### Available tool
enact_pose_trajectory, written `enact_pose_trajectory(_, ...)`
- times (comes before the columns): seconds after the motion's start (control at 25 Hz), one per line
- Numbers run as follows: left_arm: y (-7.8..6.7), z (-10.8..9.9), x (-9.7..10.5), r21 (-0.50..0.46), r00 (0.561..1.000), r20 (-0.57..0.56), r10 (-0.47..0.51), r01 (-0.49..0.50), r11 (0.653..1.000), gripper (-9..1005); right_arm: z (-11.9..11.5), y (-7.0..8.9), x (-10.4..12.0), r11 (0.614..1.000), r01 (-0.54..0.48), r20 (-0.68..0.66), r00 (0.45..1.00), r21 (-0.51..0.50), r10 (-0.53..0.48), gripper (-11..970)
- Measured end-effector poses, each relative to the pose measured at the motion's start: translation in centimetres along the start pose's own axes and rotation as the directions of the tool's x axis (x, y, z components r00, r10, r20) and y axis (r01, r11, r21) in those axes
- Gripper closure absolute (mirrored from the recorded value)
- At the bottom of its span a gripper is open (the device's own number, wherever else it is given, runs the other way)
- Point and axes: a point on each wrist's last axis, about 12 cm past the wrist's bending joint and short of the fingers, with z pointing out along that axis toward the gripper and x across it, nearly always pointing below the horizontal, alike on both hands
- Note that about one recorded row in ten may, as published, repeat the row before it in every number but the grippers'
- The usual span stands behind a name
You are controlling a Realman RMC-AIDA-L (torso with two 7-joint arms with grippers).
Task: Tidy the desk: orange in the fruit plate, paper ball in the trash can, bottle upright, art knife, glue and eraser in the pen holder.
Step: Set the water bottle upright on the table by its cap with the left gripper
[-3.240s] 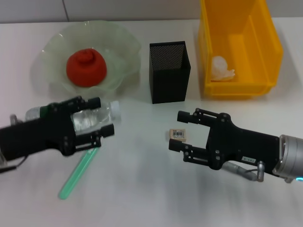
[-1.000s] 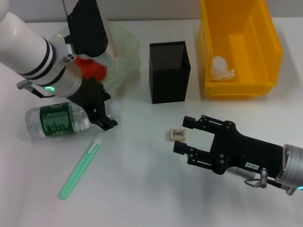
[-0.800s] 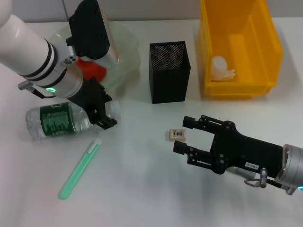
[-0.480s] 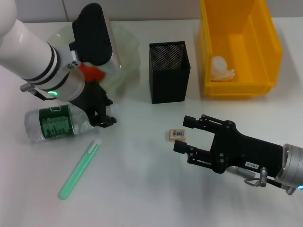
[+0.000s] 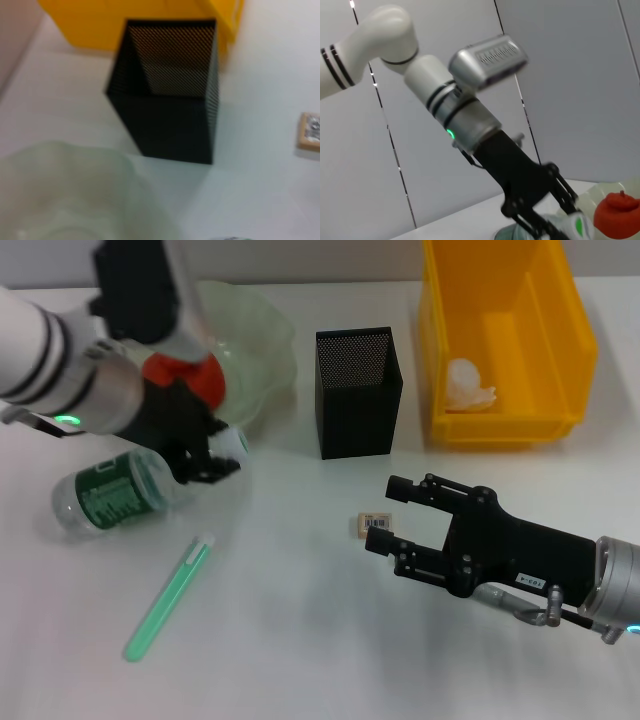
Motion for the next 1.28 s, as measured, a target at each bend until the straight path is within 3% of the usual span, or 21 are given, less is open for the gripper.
enact_pose_trajectory(0.12, 0.0, -2.0, 1.3, -0.054, 0.997, 0.066, -0.034, 0.037, 0.998, 550, 0.1, -0.1, -0.1, 1.0, 0.006, -0.003, 1.0, 0.002, -0.006, 263)
enact_pose_trajectory(0.16, -0.2, -3.1, 2.2, -0.069, 0.989, 0.135, -0.067, 0.077, 0.995, 550, 0.3, -0.3, -0.2, 1.0, 0.01, -0.006, 1.0, 0.004, -0.01, 263)
enact_pose_trajectory(0.24, -0.3, -3.7, 2.8, -0.073, 0.982, 0.169, -0.087, 0.1, 0.992, 550, 0.3, -0.4, -0.2, 1.0, 0.011, -0.008, 1.0, 0.005, -0.011, 263)
enact_pose_trajectory(0.28, -0.5, -4.9, 4.1, -0.079, 0.963, 0.238, -0.127, 0.15, 0.986, 551, 0.5, -0.5, -0.3, 1.0, 0.014, -0.01, 1.0, 0.005, -0.014, 263)
enact_pose_trajectory(0.48, -0.9, -6.5, 7.0, -0.078, 0.931, 0.3, -0.21, 0.243, 0.967, 551, 1.0, -0.6, -0.4, 1.0, 0.013, -0.015, 1.0, -0.008, -0.013, 263)
enact_pose_trajectory(0.64, -1.5, -7.7, 9.8, -0.084, 0.879, 0.387, -0.278, 0.334, 0.939, 554, 1.3, -0.7, -0.5, 1.0, 0.011, -0.016, 1.0, -0.016, -0.011, 264)
enact_pose_trajectory(0.84, -2.0, -8.0, 12.6, -0.064, 0.79, 0.507, -0.345, 0.433, 0.899, 555, 1.7, -0.8, -0.6, 1.0, 0.017, -0.022, 1.0, -0.019, -0.017, 264)
enact_pose_trajectory(0.88, -2.2, -8.0, 13.7, -0.055, 0.754, 0.542, -0.371, 0.472, 0.88, 554, 1.7, -0.8, -0.6, 1.0, 0.018, -0.024, 1.0, -0.02, -0.018, 264)
enact_pose_trajectory(0.96, -2.3, -7.9, 14.3, -0.049, 0.733, 0.561, -0.385, 0.494, 0.868, 554, 1.7, -0.8, -0.6, 1.0, 0.018, -0.025, 1.0, -0.021, -0.018, 264)
enact_pose_trajectory(1.28, -2.2, -8.1, 15.1, -0.054, 0.713, 0.583, -0.39, 0.513, 0.857, 551, 1.7, -0.9, -0.6, 1.0, 0.017, -0.024, 1.0, -0.018, -0.018, 264)
